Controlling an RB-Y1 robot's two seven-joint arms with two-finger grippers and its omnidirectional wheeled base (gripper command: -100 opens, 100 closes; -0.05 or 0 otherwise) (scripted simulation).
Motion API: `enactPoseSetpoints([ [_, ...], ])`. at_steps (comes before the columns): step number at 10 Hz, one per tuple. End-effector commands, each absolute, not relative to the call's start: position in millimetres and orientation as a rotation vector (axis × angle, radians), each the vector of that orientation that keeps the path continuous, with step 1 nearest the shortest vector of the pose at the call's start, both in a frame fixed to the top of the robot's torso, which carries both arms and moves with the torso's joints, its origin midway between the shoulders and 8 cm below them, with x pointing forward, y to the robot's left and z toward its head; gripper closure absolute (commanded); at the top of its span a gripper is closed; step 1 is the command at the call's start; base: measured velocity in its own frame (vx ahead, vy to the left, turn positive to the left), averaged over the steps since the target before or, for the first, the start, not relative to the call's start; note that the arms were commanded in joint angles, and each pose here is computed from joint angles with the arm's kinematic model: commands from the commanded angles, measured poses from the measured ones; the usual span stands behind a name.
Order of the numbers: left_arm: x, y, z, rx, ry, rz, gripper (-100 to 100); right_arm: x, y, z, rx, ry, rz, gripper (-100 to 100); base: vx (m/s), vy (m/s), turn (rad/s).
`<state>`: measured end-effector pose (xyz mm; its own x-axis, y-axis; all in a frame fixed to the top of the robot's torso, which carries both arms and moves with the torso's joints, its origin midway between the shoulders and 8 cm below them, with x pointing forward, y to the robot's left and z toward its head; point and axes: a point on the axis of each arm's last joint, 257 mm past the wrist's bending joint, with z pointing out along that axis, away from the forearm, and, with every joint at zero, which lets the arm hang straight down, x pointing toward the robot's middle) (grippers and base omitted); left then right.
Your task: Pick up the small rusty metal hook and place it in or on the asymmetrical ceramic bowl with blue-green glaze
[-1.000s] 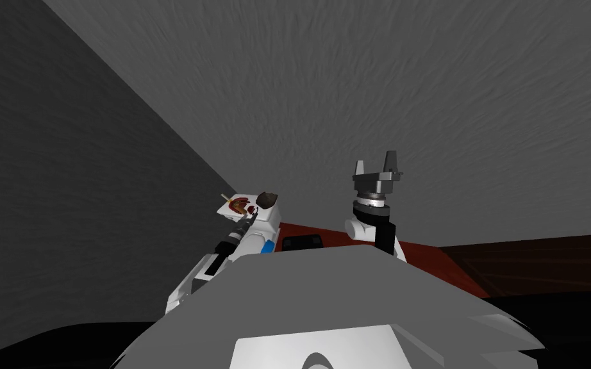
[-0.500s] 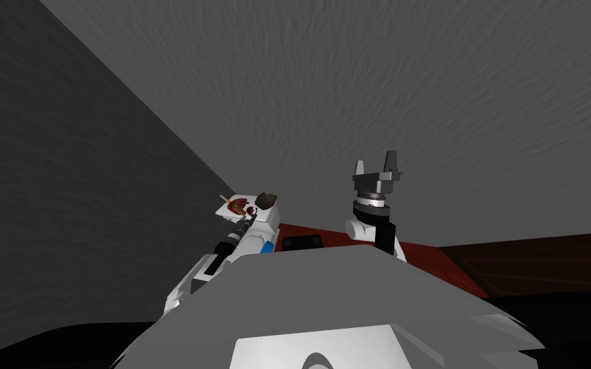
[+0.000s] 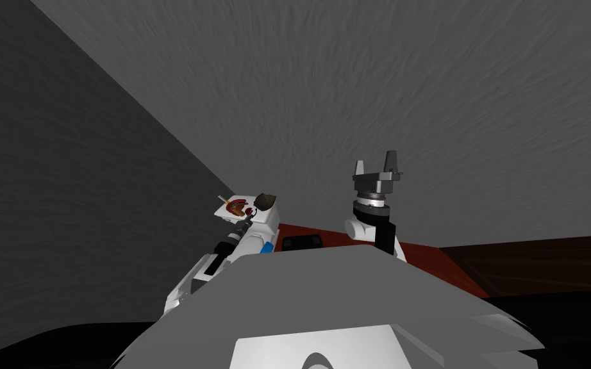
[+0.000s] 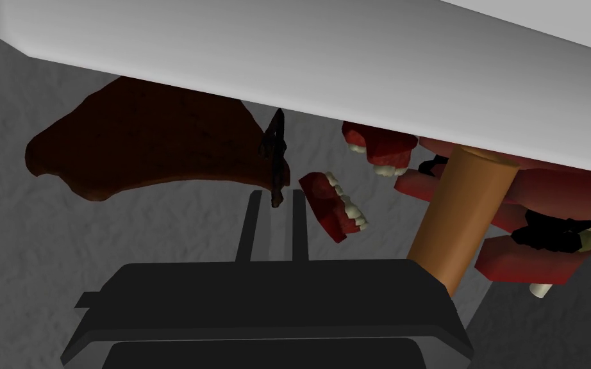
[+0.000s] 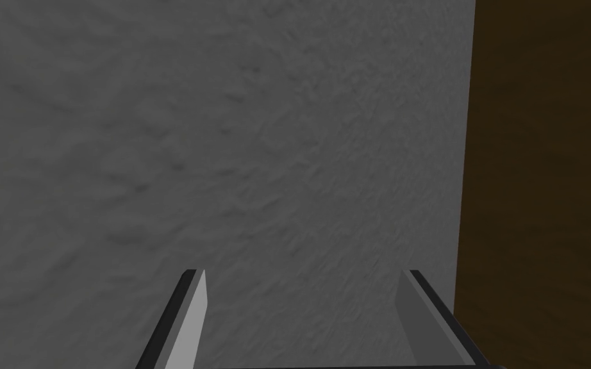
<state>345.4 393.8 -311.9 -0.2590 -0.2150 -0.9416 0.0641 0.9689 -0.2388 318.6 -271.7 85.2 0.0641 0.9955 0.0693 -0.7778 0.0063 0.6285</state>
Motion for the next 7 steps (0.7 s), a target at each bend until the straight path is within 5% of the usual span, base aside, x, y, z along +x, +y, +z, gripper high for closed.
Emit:
enactPoseSetpoints([
  [1,345,394,-312,-0.111,1.815,-0.266,100,319,-272,85,0.597,0.460,1.466,0,0.000,0.000,0.000],
  [2,345,394,-312,-0.111,1.815,-0.266,0,319,-272,85,0.597,0.460,1.466,0,0.000,0.000,0.000],
  [3,345,394,-312,-0.111,1.815,-0.266,100,319,-272,85,0.597,0.460,1.466,0,0.000,0.000,0.000],
  [4,345,394,-312,-0.111,1.815,-0.266,0,319,-272,85,0.597,0.460,1.466,0,0.000,0.000,0.000],
  [5,344,390,-306,-0.023,1.813,-0.236,100,319,-272,85,0.597,0.460,1.466,0,-0.001,-0.042,0.146],
  [7,342,384,-298,0.083,1.806,-0.205,100,319,-272,85,0.597,0.459,1.466,0,-0.009,-0.080,0.162],
])
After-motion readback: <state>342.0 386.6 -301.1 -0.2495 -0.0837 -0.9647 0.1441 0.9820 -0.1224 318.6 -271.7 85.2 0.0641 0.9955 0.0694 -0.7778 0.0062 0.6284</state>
